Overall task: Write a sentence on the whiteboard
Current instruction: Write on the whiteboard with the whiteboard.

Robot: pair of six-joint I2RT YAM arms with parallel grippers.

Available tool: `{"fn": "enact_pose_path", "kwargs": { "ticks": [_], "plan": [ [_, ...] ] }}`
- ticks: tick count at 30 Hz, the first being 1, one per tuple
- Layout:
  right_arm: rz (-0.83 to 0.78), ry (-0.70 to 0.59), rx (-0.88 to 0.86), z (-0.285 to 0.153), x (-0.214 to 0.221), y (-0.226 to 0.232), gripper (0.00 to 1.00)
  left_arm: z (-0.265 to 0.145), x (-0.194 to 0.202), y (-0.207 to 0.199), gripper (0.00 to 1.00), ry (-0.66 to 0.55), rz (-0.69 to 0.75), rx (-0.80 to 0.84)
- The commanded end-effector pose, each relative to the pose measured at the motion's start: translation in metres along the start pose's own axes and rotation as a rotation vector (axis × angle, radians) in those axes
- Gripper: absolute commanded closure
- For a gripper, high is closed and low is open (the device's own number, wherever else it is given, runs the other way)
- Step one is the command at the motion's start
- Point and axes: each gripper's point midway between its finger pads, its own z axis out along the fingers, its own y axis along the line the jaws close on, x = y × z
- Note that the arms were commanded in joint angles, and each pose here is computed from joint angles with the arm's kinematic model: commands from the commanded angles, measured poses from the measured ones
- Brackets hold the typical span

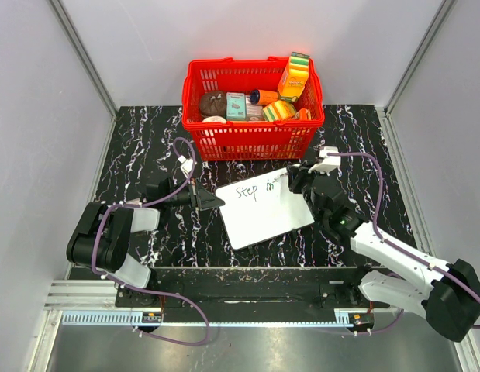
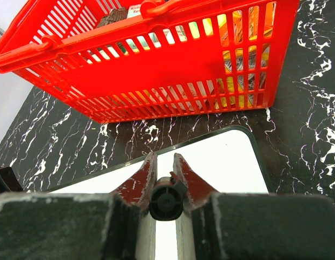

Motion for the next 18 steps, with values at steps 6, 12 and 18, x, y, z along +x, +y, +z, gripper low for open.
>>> {"fn": "enact_pose_path", "kwargs": {
  "ticks": [6, 12, 18],
  "plan": [
    [0.020, 0.015, -0.005, -0.005, 0.005, -0.003, 1.00, 0.005, -0.005, 0.003, 1.00, -0.002, 0.094, 0.009],
    [0.028, 0.027, -0.004, -0.008, 0.009, -0.006, 1.00, 0.005, -0.005, 0.003, 1.00, 0.000, 0.094, 0.009],
    [0.032, 0.047, -0.003, -0.012, 0.017, -0.009, 1.00, 0.005, -0.005, 0.003, 1.00, -0.002, 0.097, 0.010]
  ]
}}
